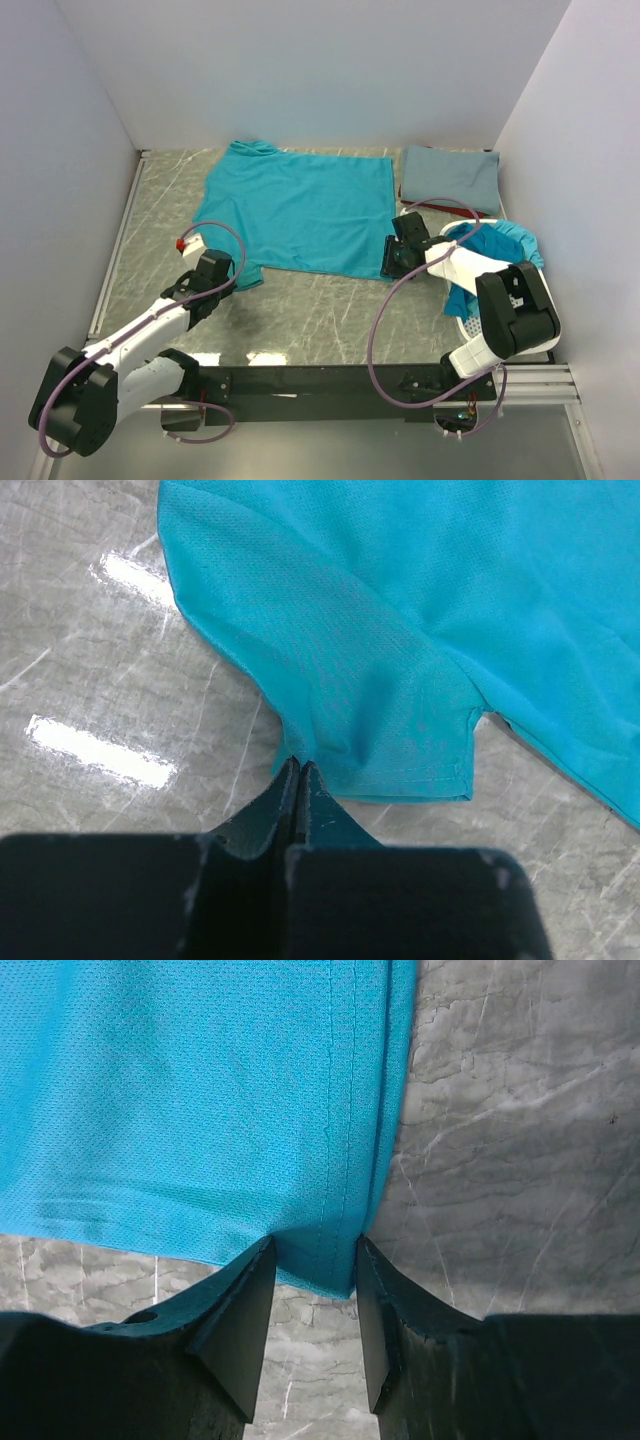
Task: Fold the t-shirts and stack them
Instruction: Fold the tshirt
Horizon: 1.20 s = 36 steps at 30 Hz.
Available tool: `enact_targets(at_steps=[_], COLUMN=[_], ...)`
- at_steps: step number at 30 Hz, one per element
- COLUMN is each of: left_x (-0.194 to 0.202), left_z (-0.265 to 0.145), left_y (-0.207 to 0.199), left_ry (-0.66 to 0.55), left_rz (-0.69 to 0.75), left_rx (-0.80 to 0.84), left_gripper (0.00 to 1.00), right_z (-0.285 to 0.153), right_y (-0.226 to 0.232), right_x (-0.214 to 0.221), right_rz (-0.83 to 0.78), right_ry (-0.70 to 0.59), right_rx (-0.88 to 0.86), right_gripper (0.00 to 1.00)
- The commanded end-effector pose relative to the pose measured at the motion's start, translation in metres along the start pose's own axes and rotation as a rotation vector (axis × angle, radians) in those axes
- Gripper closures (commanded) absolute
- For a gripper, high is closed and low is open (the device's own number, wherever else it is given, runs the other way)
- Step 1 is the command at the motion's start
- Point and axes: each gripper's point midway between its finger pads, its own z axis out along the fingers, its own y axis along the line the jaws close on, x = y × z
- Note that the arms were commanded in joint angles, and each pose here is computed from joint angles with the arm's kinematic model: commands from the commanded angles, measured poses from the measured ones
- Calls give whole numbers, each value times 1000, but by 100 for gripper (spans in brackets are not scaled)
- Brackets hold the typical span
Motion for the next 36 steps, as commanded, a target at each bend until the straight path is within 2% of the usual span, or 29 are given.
enact_targets(at_steps=[1,9,12,13,16,22,36], left_x=[-6,-5,-7,-9,-20,-43,-41], left_z=[0,1,0,-2,-8,-31,-60], left_y=[-9,-9,-8,-8,-4,0,5], left_ry=[-14,-13,-20,-30,-73,-157,-172], left_rz=[1,2,-4,-10,-39,-118,-194], left_rx=[29,30,29,33,16,26,32], left_gripper=[99,99,99,99,99,99,99], right_z=[2,0,0,-1,-2,-12,-38], right_y=[-9,-16,-16,-17,-17,-15,-9], right_x=[19,26,27,28,32,45,61], right_rz=[9,14,11,11,2,-29,-46], right_ry=[69,75,78,82,92,110,82], right_rx=[60,92,90,89,91,113,99], right_gripper=[55,56,69,83,100,100,100])
